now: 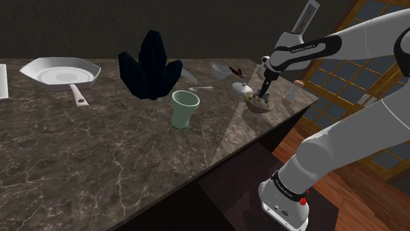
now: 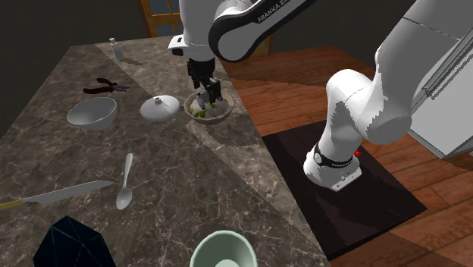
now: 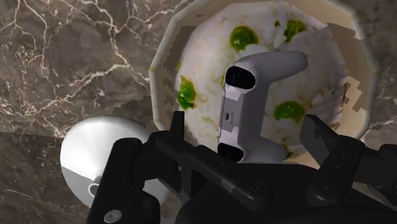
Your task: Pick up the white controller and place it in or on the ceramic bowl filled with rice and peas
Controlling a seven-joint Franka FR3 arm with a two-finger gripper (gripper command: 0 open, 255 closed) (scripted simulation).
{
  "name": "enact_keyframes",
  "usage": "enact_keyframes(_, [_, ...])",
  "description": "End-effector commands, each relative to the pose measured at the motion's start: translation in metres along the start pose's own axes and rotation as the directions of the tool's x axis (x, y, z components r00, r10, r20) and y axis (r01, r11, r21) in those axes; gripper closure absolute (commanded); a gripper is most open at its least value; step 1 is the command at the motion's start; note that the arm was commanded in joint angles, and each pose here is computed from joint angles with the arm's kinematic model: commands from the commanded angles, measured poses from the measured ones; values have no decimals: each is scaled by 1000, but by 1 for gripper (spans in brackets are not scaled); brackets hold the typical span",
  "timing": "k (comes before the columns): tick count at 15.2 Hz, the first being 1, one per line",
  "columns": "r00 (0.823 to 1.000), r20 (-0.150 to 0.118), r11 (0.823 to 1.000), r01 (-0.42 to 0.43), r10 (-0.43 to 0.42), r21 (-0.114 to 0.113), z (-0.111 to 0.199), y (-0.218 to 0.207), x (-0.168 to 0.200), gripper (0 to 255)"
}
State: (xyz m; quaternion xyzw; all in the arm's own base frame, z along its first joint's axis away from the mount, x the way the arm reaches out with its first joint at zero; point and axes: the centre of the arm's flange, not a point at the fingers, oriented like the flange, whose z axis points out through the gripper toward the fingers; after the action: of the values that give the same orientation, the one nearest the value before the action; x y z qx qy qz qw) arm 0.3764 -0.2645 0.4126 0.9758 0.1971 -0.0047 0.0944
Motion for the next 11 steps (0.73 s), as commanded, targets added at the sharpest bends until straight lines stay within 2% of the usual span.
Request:
enact_keyframes(1, [1000,0,1000,0,0,1,-20,1,0,0])
enact_keyframes(3, [1000,0,1000,0,0,1,-43,1,0,0])
enact_keyframes(11, [1000,0,1000,0,0,1,-43,1,0,0])
